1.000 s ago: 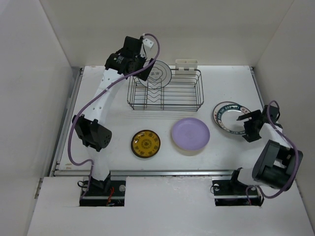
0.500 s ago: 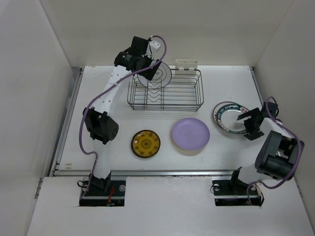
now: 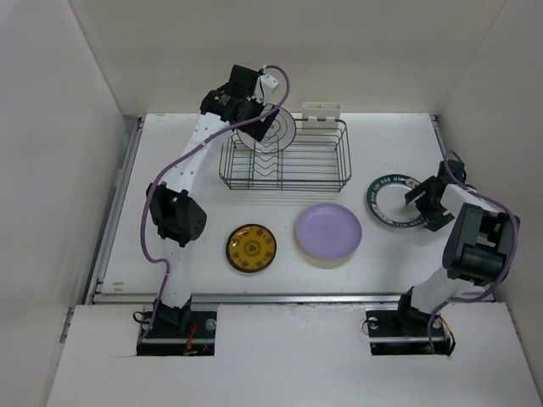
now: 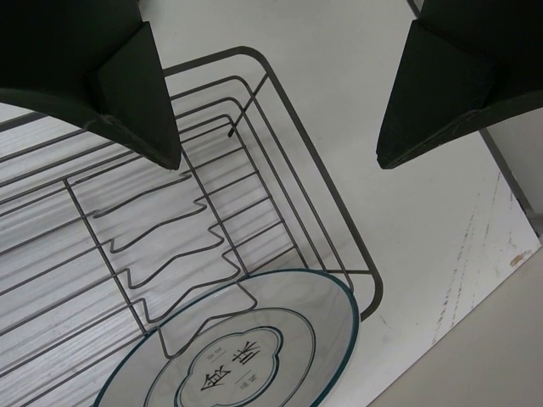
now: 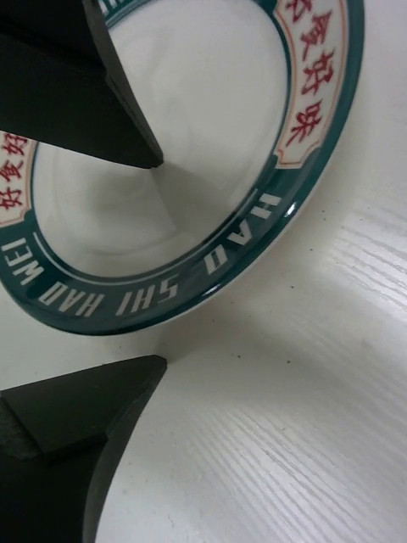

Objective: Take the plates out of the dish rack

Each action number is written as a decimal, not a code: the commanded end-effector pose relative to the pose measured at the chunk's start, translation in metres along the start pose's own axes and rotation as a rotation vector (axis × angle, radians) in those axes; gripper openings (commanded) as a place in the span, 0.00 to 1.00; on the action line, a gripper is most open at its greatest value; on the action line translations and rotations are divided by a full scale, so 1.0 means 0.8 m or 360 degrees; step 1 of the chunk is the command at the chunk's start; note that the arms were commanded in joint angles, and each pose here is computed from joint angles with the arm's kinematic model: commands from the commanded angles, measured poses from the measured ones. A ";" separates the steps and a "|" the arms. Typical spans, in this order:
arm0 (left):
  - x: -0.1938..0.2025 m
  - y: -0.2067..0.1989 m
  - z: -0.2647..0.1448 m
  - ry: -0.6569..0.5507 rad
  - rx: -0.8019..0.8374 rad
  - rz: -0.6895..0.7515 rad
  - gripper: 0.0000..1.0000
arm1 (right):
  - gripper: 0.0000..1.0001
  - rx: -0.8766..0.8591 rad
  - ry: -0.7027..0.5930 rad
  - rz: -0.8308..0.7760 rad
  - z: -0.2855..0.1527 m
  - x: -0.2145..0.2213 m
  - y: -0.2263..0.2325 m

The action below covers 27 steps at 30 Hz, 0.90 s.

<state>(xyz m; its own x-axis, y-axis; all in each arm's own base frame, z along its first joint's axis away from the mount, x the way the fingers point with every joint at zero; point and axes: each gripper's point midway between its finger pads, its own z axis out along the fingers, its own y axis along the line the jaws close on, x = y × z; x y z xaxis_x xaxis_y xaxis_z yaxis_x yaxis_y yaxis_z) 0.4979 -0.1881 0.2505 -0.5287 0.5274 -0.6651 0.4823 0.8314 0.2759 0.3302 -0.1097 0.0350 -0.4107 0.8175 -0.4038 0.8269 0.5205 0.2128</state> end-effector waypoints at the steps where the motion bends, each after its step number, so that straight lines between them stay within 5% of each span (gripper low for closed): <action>1: -0.025 0.015 -0.031 -0.0115 -0.0068 0.0008 1.00 | 0.98 0.0026 -0.0007 -0.0098 0.000 0.000 0.011; 12: -0.032 0.026 0.018 -0.0190 -0.0145 0.0332 1.00 | 0.98 -0.0058 -0.0218 -0.0082 -0.057 -0.035 0.025; 22: -0.111 0.044 0.124 -0.0607 -0.0360 0.0624 1.00 | 0.98 -0.0435 -0.0490 -0.0298 -0.171 -0.048 0.086; 27: -0.092 0.033 0.154 -0.0547 -0.0156 0.0603 1.00 | 0.98 -0.0555 -0.0567 -0.0307 -0.207 -0.054 0.097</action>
<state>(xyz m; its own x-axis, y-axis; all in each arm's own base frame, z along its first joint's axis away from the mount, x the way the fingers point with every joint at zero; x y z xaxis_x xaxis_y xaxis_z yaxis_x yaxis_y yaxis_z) 0.6288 -0.2247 0.1688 -0.1640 0.7532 -0.6370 0.5303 0.6118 0.5869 0.3451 -0.0646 0.1867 -0.3678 0.6259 -0.6877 0.5906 0.7285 0.3472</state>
